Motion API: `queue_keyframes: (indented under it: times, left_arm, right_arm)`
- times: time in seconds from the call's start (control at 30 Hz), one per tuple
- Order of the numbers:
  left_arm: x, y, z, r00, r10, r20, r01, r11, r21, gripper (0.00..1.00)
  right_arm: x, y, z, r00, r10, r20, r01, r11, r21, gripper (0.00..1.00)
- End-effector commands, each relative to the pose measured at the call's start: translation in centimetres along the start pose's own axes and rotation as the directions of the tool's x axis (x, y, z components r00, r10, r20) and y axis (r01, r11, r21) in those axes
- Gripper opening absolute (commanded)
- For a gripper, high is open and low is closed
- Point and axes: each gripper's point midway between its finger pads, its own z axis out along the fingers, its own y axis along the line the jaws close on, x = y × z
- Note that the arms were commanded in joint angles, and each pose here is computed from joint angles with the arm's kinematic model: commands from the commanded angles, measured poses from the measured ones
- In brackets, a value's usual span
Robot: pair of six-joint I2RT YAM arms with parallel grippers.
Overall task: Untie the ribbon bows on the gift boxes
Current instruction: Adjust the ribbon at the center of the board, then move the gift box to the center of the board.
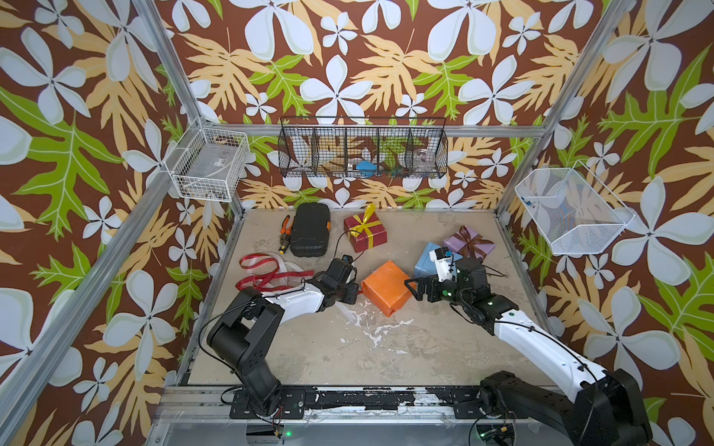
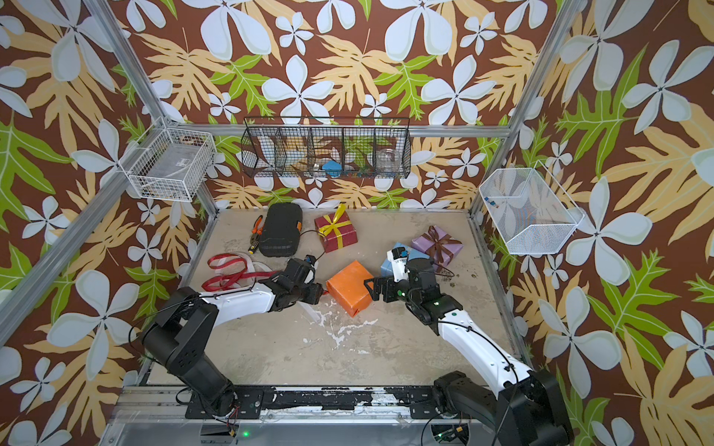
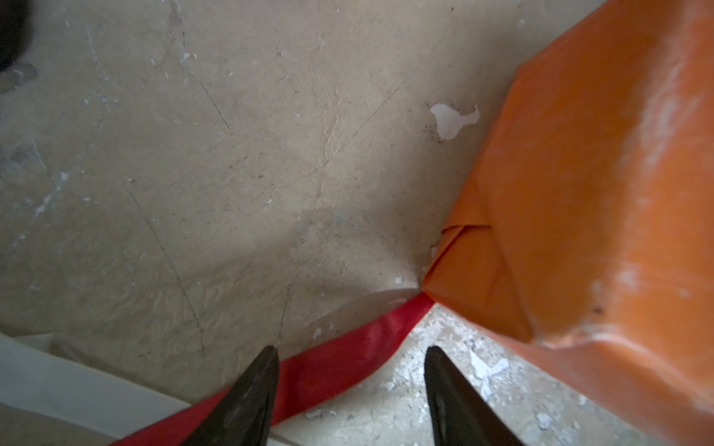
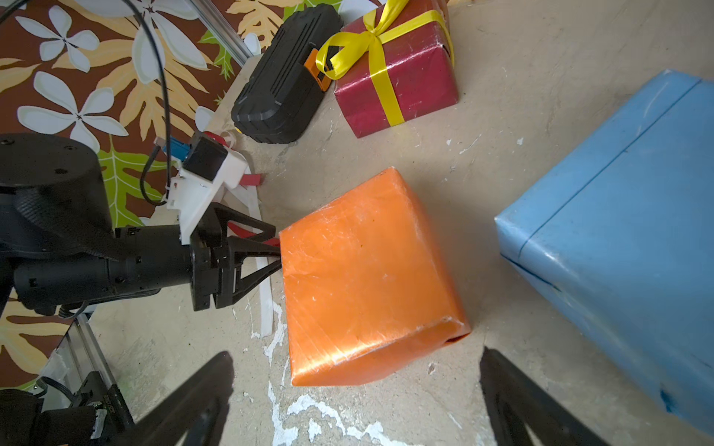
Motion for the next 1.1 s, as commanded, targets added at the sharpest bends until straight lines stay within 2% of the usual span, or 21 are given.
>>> queue_keyframes:
  times: [0.0,0.1,0.2,0.23,0.27,0.37,0.53,0.6,0.73,0.87,0.97,1.07]
  left_arm:
    - [-0.4,0.5,0.9,0.999,0.035,0.005,-0.035,0.999,-0.042,0.56]
    - [0.6,0.6,1.7,0.999,0.039,-0.036,-0.04,0.998,-0.042,0.46]
    - [1.7,0.3,2.2,0.997,0.036,-0.063,-0.037,0.999,-0.014,0.2]
    - [2.0,0.2,2.1,0.997,0.032,-0.069,-0.033,0.999,-0.009,0.05]
    - [2.1,0.4,2.0,0.997,0.027,-0.067,-0.028,1.0,-0.013,0.0]
    - [2.1,0.8,1.0,0.999,0.007,-0.033,-0.007,1.0,-0.023,0.0]
    - [1.2,1.7,-1.5,0.998,-0.047,0.052,0.049,0.998,-0.032,0.0]
    - [1.2,2.5,-2.0,0.995,-0.076,0.065,0.079,0.996,-0.048,0.0]
    - [2.5,3.8,-2.0,0.983,-0.171,0.069,0.172,0.985,-0.01,0.0]
    - [4.2,5.3,-2.1,0.969,-0.233,0.077,0.236,0.971,-0.026,0.0]
    - [4.6,7.3,-3.0,0.935,-0.334,0.12,0.337,0.942,0.001,0.0]
    - [4.8,10.0,-4.2,0.884,-0.433,0.176,0.438,0.899,0.014,0.0]
  right_arm:
    - [0.2,-0.2,0.0,1.0,0.011,-0.01,-0.011,1.0,0.013,1.0]
    - [0.0,-0.2,-0.2,1.0,0.01,-0.002,-0.01,1.0,0.016,1.0]
    - [-0.2,-0.1,-0.5,1.0,-0.002,0.007,0.002,1.0,0.021,1.0]
    - [-0.2,0.0,-0.5,1.0,-0.006,0.006,0.006,1.0,0.019,1.0]
    - [-0.1,0.2,-0.4,1.0,-0.011,0.004,0.011,1.0,0.017,1.0]
    - [0.8,1.4,0.0,0.999,-0.047,-0.023,0.048,0.999,0.005,0.96]
    - [2.7,4.2,1.0,0.993,-0.086,-0.084,0.082,0.995,-0.052,0.69]
    - [3.4,5.7,1.3,0.989,-0.113,-0.099,0.107,0.992,-0.066,0.63]
    - [5.6,8.9,2.5,0.977,-0.166,-0.133,0.149,0.981,-0.127,0.61]
    - [8.1,9.4,4.6,0.96,-0.199,-0.199,0.179,0.978,-0.111,0.6]
    - [9.6,9.4,6.0,0.945,-0.227,-0.237,0.207,0.973,-0.107,0.61]
    - [10.2,7.6,7.5,0.937,-0.243,-0.253,0.245,0.969,-0.021,0.62]
